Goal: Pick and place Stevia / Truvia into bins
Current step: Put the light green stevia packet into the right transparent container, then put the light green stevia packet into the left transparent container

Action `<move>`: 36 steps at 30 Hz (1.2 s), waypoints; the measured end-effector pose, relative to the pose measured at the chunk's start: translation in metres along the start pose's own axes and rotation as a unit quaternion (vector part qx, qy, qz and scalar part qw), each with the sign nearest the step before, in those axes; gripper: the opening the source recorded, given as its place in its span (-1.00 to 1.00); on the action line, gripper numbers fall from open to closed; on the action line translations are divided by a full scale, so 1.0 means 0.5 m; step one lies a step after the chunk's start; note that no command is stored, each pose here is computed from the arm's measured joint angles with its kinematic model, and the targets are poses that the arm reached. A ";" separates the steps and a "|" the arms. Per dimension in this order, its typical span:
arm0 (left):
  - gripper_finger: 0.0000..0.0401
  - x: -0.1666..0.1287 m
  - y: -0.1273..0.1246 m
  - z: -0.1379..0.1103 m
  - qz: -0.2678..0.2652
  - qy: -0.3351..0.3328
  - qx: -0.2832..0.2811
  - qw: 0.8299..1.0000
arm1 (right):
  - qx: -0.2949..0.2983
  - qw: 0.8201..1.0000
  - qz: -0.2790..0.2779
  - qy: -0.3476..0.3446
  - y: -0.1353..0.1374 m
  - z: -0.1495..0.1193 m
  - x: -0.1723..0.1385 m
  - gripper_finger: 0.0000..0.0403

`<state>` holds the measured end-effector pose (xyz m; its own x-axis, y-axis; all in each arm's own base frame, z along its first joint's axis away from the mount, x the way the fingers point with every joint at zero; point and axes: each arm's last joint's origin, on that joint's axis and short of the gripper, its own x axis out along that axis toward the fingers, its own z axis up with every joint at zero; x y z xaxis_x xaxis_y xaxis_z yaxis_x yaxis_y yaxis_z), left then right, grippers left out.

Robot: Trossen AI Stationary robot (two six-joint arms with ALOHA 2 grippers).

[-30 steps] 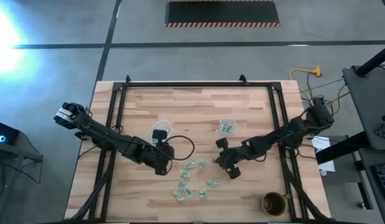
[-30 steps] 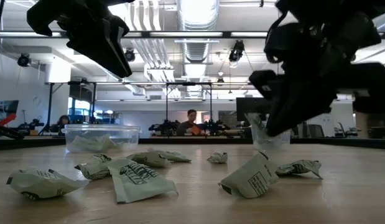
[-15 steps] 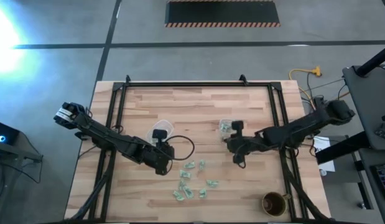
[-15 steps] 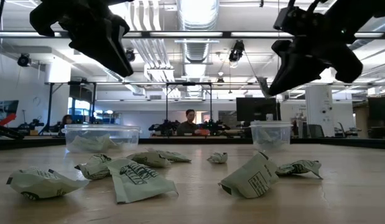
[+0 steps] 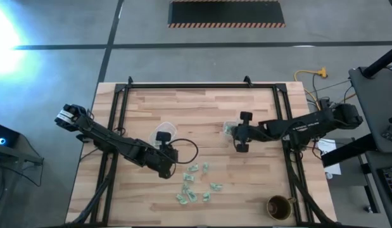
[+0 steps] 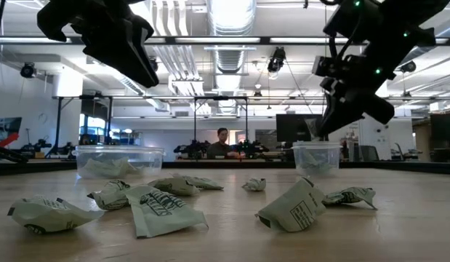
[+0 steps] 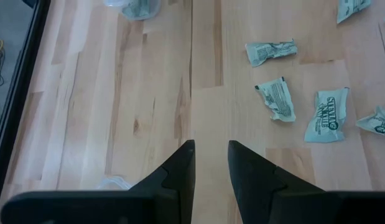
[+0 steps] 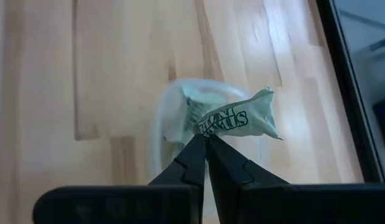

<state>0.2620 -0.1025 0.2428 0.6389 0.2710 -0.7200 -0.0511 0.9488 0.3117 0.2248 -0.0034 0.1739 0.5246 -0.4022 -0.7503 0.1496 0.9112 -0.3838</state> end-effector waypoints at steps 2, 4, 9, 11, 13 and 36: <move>-0.60 0.000 0.000 0.000 0.000 0.000 0.001 1.000 | 0.005 1.000 -0.002 0.000 -0.003 -0.003 0.003 -0.96; -0.60 0.000 0.000 0.000 0.000 0.000 0.001 1.000 | 0.008 1.000 0.003 0.002 -0.004 -0.005 0.005 -0.96; -0.60 0.000 0.000 0.000 0.001 0.000 0.001 1.000 | 0.015 1.000 0.003 -0.006 -0.004 -0.006 0.008 -0.96; -0.60 0.000 0.000 0.000 0.001 0.000 0.001 1.000 | 0.017 1.000 0.002 -0.008 -0.005 -0.006 0.009 -0.93; -0.60 0.000 0.000 0.000 0.001 0.000 0.001 1.000 | 0.017 1.000 0.001 -0.009 -0.005 -0.006 0.009 -0.89; -0.60 0.054 -0.037 0.011 -0.019 -0.017 0.027 0.999 | 0.012 0.996 0.020 -0.081 0.006 0.011 -0.053 -0.46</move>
<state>0.2846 -0.1137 0.2212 0.6656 0.2275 -0.7107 0.0148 0.9482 0.3173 0.2161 0.0105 0.1954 0.6592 -0.3468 -0.6672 0.1448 0.9292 -0.3399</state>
